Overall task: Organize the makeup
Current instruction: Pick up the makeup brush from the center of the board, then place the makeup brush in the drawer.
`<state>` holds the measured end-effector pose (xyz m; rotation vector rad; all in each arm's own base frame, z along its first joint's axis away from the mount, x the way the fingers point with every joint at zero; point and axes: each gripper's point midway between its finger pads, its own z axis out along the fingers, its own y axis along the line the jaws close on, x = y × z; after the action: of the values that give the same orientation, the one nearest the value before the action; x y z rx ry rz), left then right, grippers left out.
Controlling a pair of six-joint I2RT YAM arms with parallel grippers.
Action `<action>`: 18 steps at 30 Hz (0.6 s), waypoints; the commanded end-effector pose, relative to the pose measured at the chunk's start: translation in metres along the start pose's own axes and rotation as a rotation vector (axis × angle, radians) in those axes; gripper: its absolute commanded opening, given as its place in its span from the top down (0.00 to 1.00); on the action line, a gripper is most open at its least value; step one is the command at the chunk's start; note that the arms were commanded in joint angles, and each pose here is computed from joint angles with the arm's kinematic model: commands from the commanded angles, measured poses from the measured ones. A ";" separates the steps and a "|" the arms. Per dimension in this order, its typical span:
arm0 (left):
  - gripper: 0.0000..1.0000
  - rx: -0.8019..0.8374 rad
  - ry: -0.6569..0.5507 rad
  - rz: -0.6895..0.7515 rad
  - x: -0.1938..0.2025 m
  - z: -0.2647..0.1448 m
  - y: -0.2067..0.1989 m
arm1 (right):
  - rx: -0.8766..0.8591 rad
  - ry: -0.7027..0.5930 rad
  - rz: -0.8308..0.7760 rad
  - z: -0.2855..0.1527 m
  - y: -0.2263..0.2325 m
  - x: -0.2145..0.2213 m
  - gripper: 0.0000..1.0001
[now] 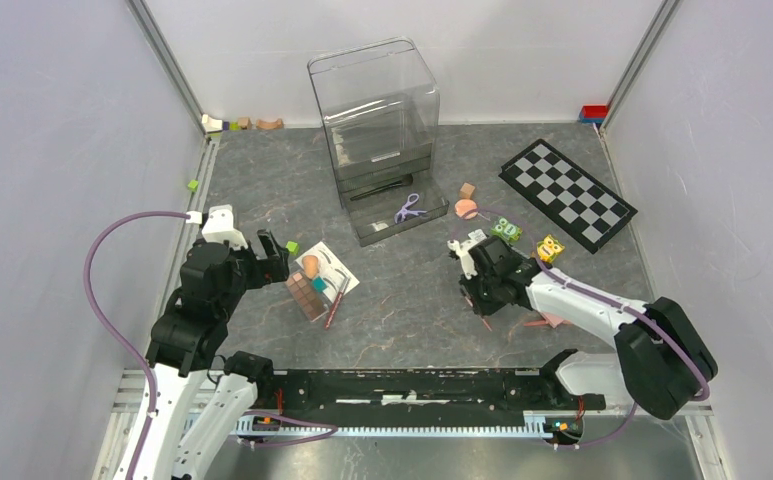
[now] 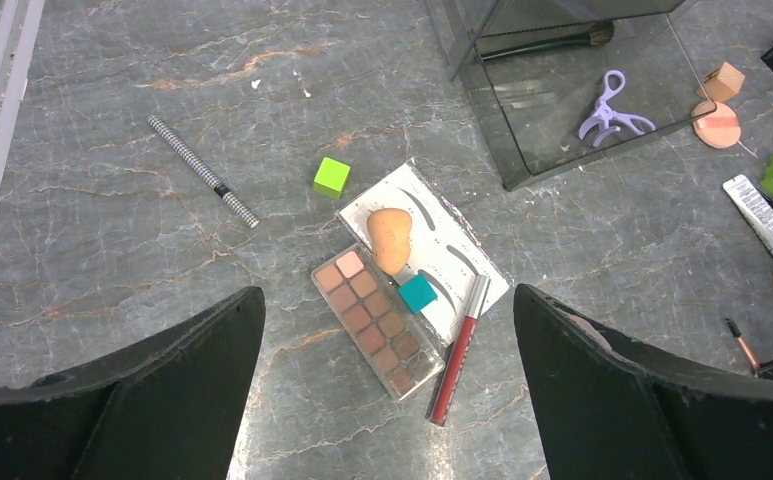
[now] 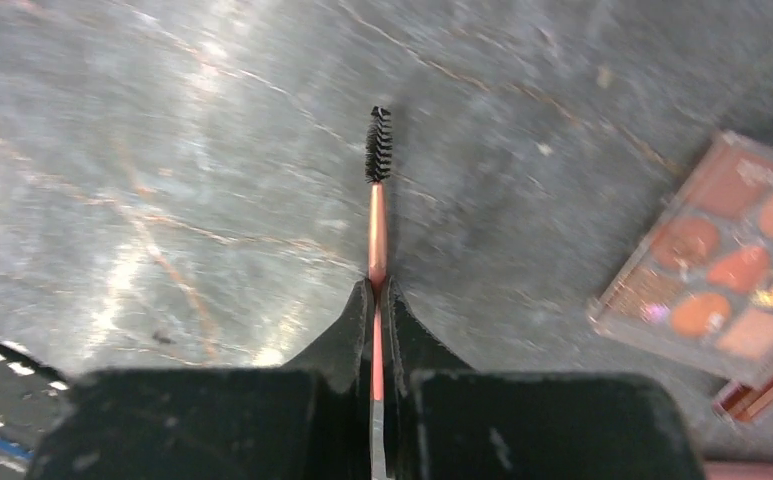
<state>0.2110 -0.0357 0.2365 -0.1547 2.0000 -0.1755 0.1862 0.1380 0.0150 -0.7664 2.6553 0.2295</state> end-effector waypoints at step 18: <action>0.00 0.062 -0.081 -0.057 -0.020 -0.011 -0.012 | -0.030 -0.607 -0.913 -0.042 0.056 -0.291 1.00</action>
<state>0.2063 -0.0366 0.2546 -0.1525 1.9402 -0.2061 0.3344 0.3010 0.1595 -1.2746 1.7812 0.4075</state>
